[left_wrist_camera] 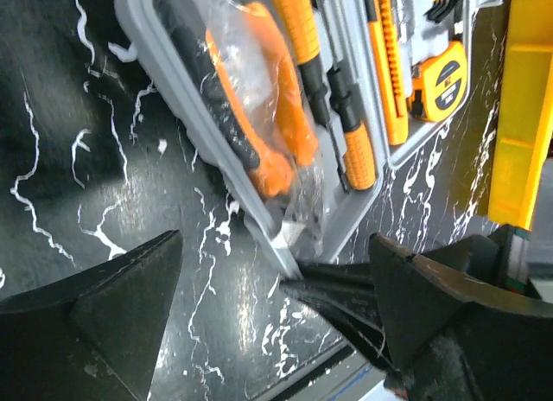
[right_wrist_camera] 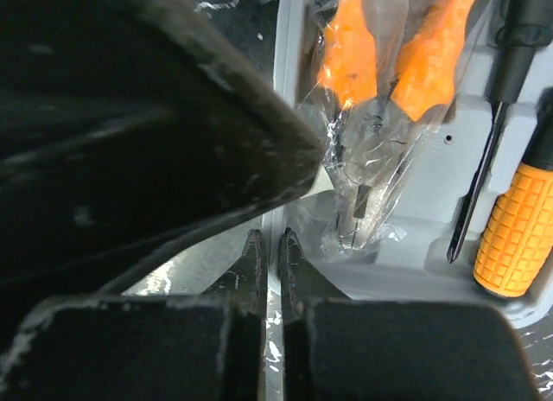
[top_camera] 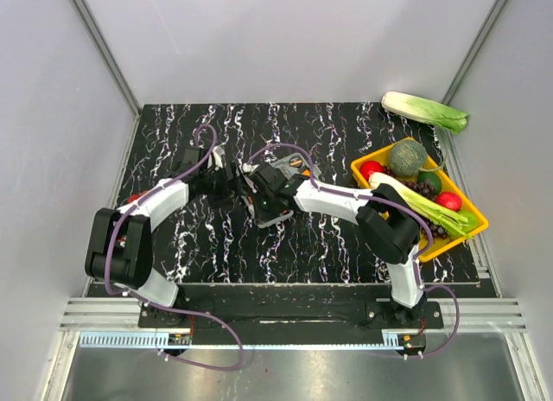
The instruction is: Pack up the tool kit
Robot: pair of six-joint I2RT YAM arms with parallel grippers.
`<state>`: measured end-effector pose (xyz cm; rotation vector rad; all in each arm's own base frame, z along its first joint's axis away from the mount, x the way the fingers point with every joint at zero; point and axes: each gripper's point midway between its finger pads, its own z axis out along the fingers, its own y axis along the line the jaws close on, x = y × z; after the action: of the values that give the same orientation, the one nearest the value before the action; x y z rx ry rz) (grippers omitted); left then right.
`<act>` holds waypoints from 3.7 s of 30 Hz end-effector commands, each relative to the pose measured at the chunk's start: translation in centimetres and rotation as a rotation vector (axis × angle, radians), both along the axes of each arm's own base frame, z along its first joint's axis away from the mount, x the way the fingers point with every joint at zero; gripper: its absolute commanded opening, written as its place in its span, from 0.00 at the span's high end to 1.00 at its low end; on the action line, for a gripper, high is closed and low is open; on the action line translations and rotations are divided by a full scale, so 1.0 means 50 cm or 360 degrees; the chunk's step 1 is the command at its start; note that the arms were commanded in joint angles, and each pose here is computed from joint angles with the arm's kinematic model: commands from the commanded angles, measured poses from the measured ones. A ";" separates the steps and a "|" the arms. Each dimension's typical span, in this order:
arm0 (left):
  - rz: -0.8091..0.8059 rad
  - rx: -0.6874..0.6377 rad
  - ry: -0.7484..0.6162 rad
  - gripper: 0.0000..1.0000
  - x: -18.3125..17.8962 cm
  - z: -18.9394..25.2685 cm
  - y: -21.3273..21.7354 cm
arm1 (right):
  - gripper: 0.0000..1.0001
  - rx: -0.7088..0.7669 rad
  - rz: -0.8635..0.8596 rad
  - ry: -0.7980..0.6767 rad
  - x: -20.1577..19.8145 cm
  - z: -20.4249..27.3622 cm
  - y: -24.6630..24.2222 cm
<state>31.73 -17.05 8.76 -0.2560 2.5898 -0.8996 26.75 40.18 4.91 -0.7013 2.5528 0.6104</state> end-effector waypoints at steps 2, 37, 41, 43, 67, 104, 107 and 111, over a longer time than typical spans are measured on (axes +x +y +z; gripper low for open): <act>0.0029 -0.0001 -0.0182 0.07 0.065 0.015 -0.035 | 1.00 0.0471 0.0096 -0.0045 0.015 0.183 0.100; 0.0033 0.0208 -0.0042 0.70 0.138 0.001 -0.028 | 0.39 0.0419 -0.0346 -0.0032 0.109 0.187 -0.019; -0.0006 0.0166 -0.0063 0.70 0.140 0.019 -0.038 | 0.37 0.0429 -0.0413 -0.0077 0.126 0.208 -0.062; -0.0024 0.0152 -0.0074 0.72 0.141 0.027 -0.042 | 0.37 0.0413 -0.0466 -0.0100 0.138 0.209 -0.092; -0.0137 0.0389 -0.0182 0.69 0.146 0.100 0.001 | 0.48 -0.0039 -0.1125 0.0187 0.200 -0.026 -0.343; -0.0353 -0.0057 -0.0170 0.39 0.091 0.156 -0.108 | 0.52 0.0022 -0.0932 0.0381 0.182 -0.079 -0.213; -0.0381 -0.0098 -0.0151 0.34 0.084 0.147 -0.124 | 0.52 0.0012 -0.0940 0.0380 0.181 -0.082 -0.216; -0.0384 -0.0106 -0.0139 0.27 0.082 0.129 -0.134 | 0.52 -0.0027 -0.0979 0.0356 0.182 -0.084 -0.230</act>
<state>35.80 -22.49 13.91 0.0466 2.6165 -0.9742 36.86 28.59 2.24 0.1639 2.7242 0.5094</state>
